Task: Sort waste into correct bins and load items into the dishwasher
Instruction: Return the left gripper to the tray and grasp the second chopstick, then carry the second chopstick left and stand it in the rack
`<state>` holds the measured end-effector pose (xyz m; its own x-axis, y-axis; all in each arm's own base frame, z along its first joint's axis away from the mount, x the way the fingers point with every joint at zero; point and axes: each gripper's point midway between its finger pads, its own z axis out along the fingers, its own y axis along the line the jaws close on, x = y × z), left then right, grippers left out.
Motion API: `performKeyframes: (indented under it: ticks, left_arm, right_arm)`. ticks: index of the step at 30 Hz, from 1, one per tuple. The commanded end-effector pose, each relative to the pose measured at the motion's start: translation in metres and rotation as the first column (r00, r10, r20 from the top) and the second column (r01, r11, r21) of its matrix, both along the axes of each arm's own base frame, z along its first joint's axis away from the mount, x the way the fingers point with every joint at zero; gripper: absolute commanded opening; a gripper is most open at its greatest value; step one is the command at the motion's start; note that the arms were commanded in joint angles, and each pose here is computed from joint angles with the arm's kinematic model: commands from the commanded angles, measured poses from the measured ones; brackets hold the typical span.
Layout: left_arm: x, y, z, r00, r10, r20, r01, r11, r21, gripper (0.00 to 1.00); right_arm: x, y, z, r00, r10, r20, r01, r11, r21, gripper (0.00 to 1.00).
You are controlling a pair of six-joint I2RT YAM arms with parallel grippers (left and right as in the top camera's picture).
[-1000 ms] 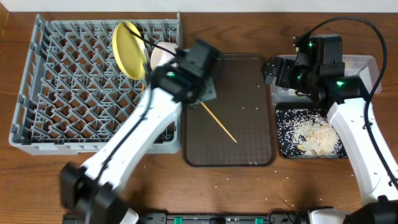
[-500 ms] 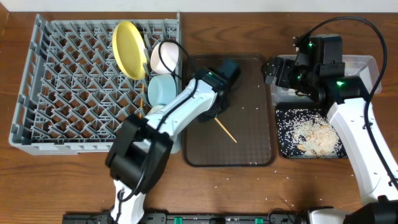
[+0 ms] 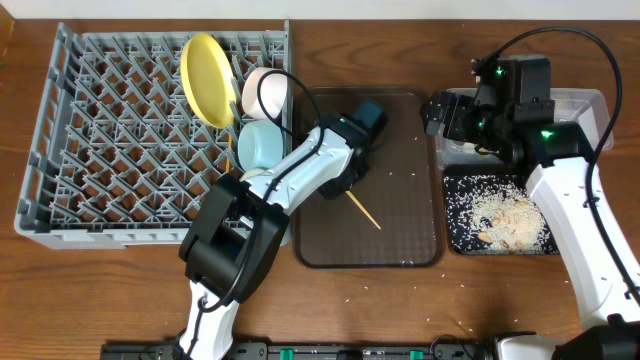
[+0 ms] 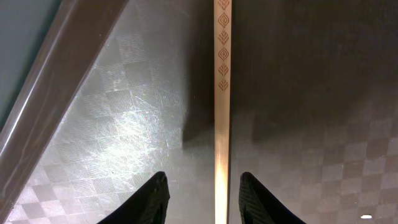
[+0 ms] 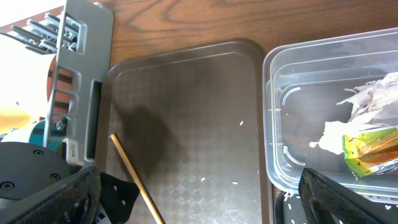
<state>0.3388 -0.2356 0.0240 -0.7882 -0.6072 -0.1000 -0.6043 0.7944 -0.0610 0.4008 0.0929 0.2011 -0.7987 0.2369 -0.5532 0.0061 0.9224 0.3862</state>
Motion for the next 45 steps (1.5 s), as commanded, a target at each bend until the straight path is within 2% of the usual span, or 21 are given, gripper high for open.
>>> performKeyframes:
  ticks: [1, 14, 16, 18, 19, 24, 29, 33, 35, 36, 39, 43, 45]
  left_arm:
    - [-0.005, 0.0, -0.009, 0.999, 0.007, -0.031, -0.007, 1.0, 0.003, 0.39]
    - [-0.014, -0.01, -0.033, 0.994, 0.001, -0.11, -0.006, 0.999, -0.038, 0.38]
    - [-0.014, -0.01, -0.033, 0.994, 0.001, -0.111, -0.005, 0.999, -0.038, 0.29]
    - [-0.015, -0.011, -0.033, 0.994, 0.0, -0.114, -0.005, 0.999, -0.041, 0.11]
    - [-0.016, -0.012, -0.033, 0.993, -0.001, -0.12, -0.004, 0.999, -0.047, 0.08]
    - [-0.018, -0.018, -0.029, 0.991, -0.014, -0.135, 0.002, 0.996, -0.086, 0.07]
    - [-0.007, -0.031, -0.003, 0.98, -0.188, -0.07, 0.175, 0.971, -0.162, 0.07]
    - [0.01, -0.037, 0.046, 0.913, -0.397, 0.09, 0.407, 0.896, -0.178, 0.08]
    - [0.017, -0.034, 0.078, 0.847, -0.497, 0.189, 0.525, 0.838, -0.15, 0.07]
    - [0.02, -0.029, 0.1, 0.784, -0.566, 0.254, 0.605, 0.789, -0.109, 0.07]
    - [0.028, -0.007, 0.141, 0.68, -0.651, 0.337, 0.686, 0.728, 0.022, 0.07]
    - [0.035, 0.055, 0.193, 0.673, -0.643, 0.366, 0.607, 0.762, 0.224, 0.07]
    - [0.033, 0.089, 0.215, 0.671, -0.653, 0.352, 0.568, 0.757, 0.323, 0.08]
  right_arm:
    - [0.002, 0.0, 0.005, 1.0, -0.003, 0.014, 0.003, 1.0, -0.005, 0.99]
    - [0.002, 0.0, 0.005, 1.0, -0.003, 0.014, 0.003, 1.0, -0.005, 0.99]
    - [0.002, 0.0, 0.005, 1.0, -0.003, 0.014, 0.003, 1.0, -0.005, 0.99]
    - [0.002, 0.0, 0.005, 1.0, -0.003, 0.014, 0.003, 1.0, -0.005, 0.99]
    - [0.002, 0.0, 0.005, 1.0, -0.003, 0.014, 0.003, 1.0, -0.005, 0.99]
    - [0.002, 0.0, 0.005, 1.0, -0.003, 0.014, 0.003, 1.0, -0.005, 0.99]
    - [0.002, 0.0, 0.005, 1.0, -0.003, 0.014, 0.003, 1.0, -0.005, 0.99]
    - [0.002, 0.0, 0.005, 1.0, -0.003, 0.014, 0.003, 1.0, -0.005, 0.99]
    - [0.002, 0.0, 0.005, 1.0, -0.003, 0.014, 0.003, 1.0, -0.005, 0.99]
    - [0.002, 0.0, 0.005, 1.0, -0.003, 0.014, 0.003, 1.0, -0.005, 0.99]
    - [0.002, 0.0, 0.005, 1.0, -0.003, 0.014, 0.003, 1.0, -0.005, 0.99]
    - [0.002, 0.0, 0.005, 1.0, -0.003, 0.014, 0.003, 1.0, -0.005, 0.99]
    - [0.002, 0.0, 0.005, 1.0, -0.003, 0.014, 0.003, 1.0, -0.005, 0.99]
